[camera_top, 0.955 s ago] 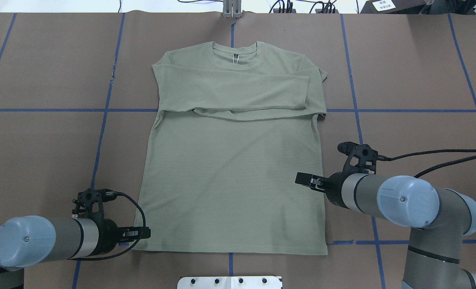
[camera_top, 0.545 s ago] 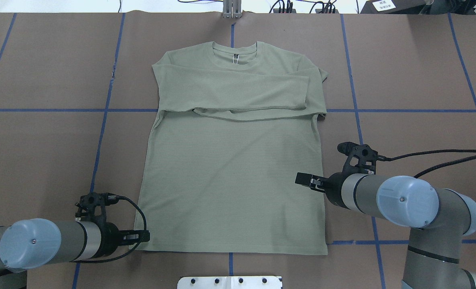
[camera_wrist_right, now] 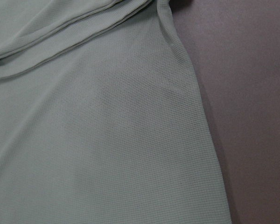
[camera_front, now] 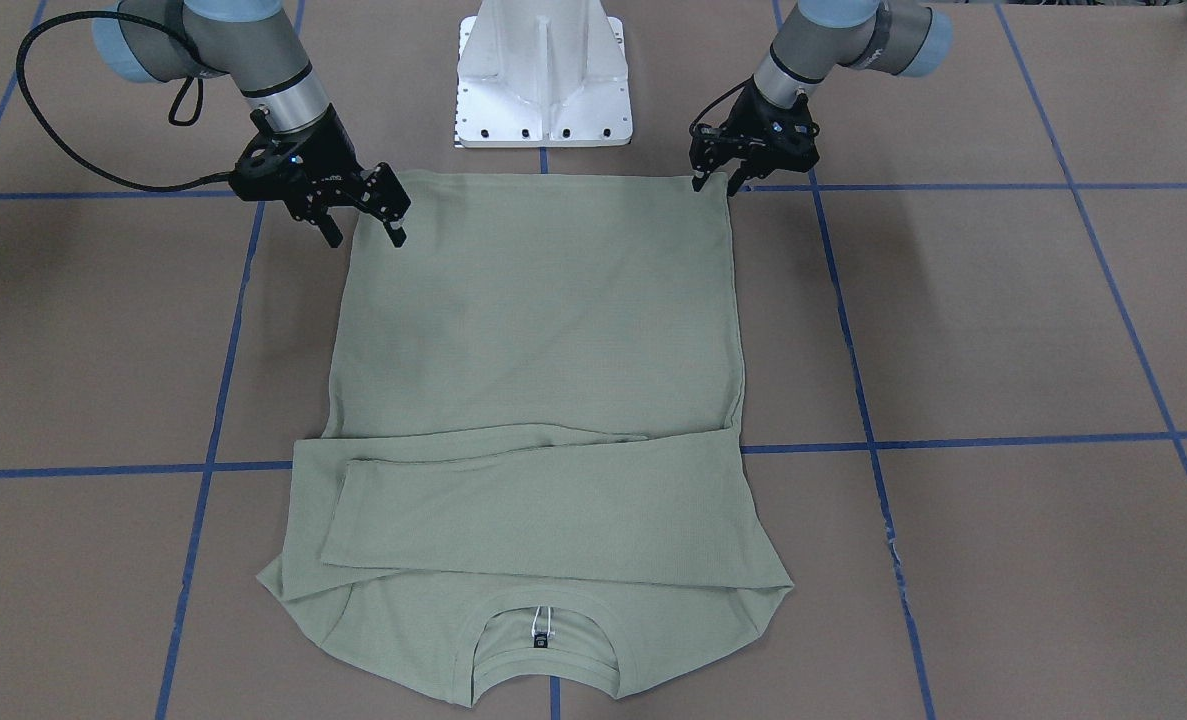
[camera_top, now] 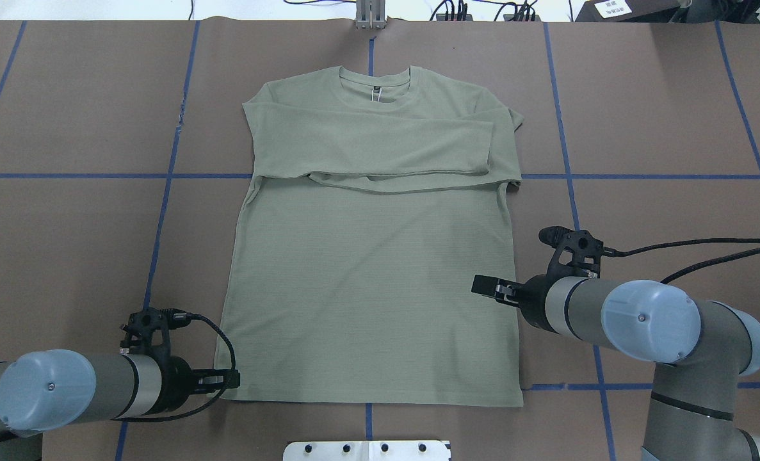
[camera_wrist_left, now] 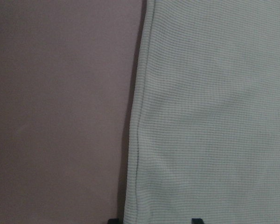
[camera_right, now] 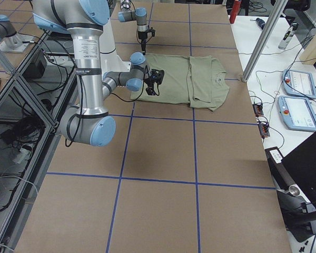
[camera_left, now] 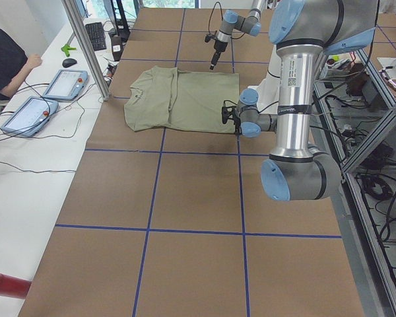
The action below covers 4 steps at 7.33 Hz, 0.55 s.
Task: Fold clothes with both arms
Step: 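Lower the left gripper onto the hem corner nearest it and grasp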
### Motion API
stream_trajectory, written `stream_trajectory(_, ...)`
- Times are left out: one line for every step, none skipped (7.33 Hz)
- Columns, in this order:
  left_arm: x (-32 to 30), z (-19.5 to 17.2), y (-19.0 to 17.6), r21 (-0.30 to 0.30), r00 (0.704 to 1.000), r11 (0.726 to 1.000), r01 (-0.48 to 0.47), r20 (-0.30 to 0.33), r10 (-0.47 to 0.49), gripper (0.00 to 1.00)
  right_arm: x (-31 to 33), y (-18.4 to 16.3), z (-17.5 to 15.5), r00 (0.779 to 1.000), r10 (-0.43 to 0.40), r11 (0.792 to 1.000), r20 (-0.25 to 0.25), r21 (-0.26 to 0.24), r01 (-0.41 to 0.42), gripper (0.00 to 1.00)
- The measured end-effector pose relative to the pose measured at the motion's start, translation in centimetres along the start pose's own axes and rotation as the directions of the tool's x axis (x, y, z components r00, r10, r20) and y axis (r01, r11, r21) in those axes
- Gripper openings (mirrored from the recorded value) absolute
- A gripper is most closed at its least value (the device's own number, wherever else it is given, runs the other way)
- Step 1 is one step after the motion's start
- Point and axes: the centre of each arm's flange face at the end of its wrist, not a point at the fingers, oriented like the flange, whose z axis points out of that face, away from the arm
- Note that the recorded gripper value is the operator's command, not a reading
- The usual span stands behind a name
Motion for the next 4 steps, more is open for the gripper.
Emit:
stream_trajectory(-0.03, 0.03, 0.12, -0.002, 1.000, 1.000, -0.001, 0.001, 0.001, 0.61, 0.03, 0.00, 0.01, 1.000, 0.000, 1.000, -0.001, 0.000, 0.000, 1.00)
stream_trajectory(-0.12, 0.18, 0.36, -0.007, 1.000, 1.000, -0.003, 0.004, 0.003, 0.61, 0.05, 0.00, 0.01, 1.000, 0.000, 1.000, -0.001, 0.000, 0.000, 1.00)
stream_trajectory(-0.21, 0.37, 0.63, -0.012, 1.000, 1.000, -0.005, 0.009, 0.005, 0.61, 0.06, 0.00, 0.01, 1.000, 0.000, 1.000, -0.001, 0.000, 0.000, 1.00)
stream_trajectory(-0.26, 0.51, 0.80, -0.016, 1.000, 1.000, -0.007, 0.013, 0.007, 0.47, 0.08, 0.00, 0.01, 1.000, 0.000, 1.000, -0.001, 0.000, 0.000, 1.00)
